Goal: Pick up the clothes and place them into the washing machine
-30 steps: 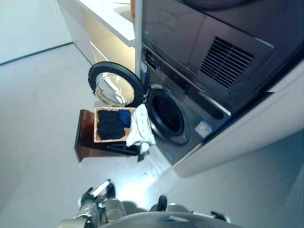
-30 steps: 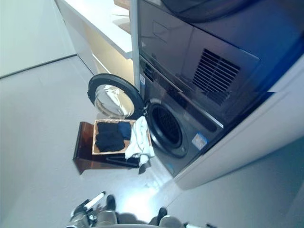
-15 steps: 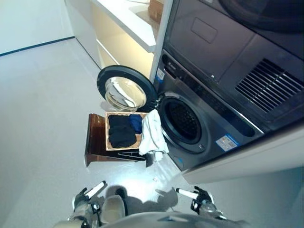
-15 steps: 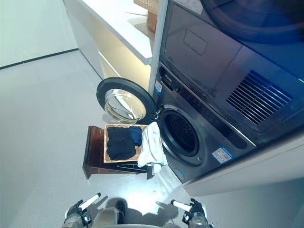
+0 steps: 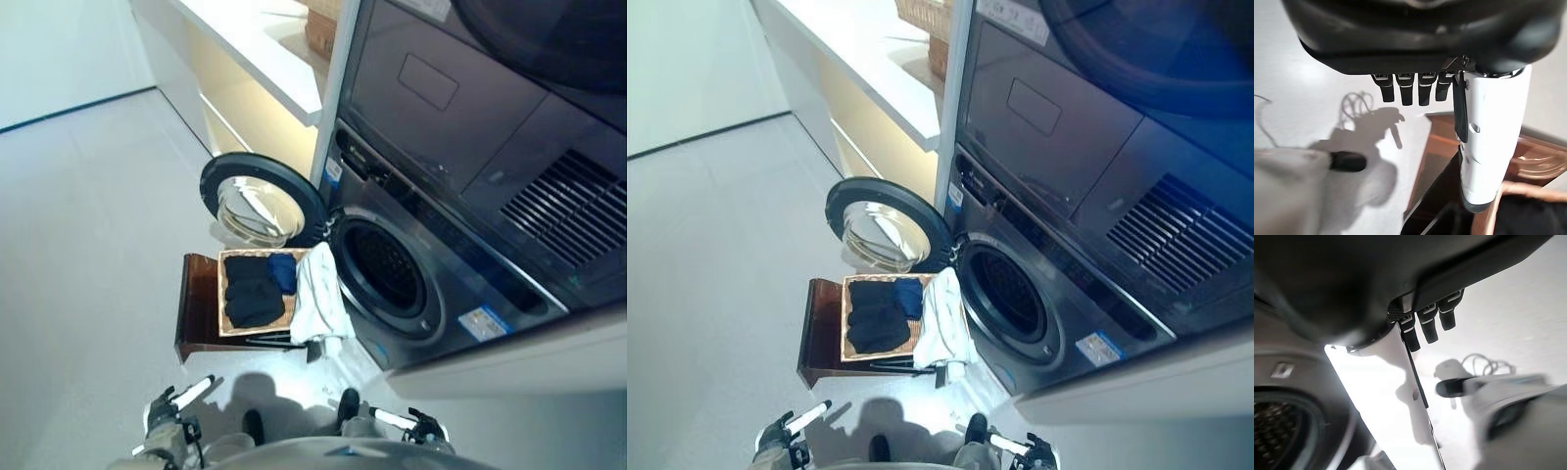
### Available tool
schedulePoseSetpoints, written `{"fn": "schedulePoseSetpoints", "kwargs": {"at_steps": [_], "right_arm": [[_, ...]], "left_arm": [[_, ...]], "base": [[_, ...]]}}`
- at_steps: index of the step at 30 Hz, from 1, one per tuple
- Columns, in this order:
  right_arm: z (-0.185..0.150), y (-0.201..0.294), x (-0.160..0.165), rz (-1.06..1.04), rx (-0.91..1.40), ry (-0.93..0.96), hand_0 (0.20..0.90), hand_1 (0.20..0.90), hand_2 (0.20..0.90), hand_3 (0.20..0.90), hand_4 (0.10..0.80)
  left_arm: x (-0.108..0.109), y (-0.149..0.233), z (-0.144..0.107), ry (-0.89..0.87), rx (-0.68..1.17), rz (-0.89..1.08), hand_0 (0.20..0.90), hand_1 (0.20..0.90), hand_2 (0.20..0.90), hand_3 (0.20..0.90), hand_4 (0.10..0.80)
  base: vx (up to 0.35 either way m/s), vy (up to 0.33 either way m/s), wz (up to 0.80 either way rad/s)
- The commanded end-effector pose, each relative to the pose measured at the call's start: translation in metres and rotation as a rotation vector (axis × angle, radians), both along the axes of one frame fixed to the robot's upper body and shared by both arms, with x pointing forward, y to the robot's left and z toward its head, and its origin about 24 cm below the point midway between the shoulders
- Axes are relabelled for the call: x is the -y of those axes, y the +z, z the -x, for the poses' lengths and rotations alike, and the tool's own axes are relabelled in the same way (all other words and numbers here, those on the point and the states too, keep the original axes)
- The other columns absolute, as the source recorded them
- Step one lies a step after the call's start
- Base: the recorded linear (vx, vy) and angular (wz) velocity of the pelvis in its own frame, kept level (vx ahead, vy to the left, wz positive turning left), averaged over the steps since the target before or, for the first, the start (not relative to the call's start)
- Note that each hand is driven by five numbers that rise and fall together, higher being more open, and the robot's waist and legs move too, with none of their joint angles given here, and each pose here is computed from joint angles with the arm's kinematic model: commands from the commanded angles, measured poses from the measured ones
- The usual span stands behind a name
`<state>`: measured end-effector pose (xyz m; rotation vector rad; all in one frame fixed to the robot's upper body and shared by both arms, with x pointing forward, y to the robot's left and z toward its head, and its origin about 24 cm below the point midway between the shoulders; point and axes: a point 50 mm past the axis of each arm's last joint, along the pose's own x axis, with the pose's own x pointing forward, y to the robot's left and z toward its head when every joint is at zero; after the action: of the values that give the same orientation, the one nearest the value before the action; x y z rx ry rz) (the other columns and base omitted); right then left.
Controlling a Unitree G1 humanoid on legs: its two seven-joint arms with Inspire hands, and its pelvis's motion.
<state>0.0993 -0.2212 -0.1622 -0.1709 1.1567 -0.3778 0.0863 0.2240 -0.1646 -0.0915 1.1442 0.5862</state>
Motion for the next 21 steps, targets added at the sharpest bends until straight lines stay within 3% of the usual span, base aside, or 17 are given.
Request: {"fn": "schedulePoseSetpoints", "kwargs": {"at_steps": [1, 13, 21], "right_arm": [[-0.015, 0.009, 0.020, 0.083, 0.034, -0.009, 0.900, 0.900, 0.900, 0.900, 0.800], [-0.039, 0.015, 0.014, 0.088, 0.088, 0.081, 0.900, 0.900, 0.900, 0.900, 0.800], [-0.077, 0.029, 0.008, 0.113, 0.196, 0.154, 0.900, 0.900, 0.900, 0.900, 0.800]], "left_arm": [[-0.007, 0.010, -0.033, -0.084, 0.075, -0.042, 0.900, 0.900, 0.900, 0.900, 0.800], [-0.005, 0.008, -0.029, -0.107, 0.054, -0.039, 0.900, 0.900, 0.900, 0.900, 0.800], [-0.002, 0.017, -0.057, -0.009, 0.182, -0.010, 0.900, 0.900, 0.900, 0.900, 0.800]], "base": [[0.065, -0.061, 0.00], [0.059, -0.049, 0.03], [-0.031, -0.082, 0.28]]}}
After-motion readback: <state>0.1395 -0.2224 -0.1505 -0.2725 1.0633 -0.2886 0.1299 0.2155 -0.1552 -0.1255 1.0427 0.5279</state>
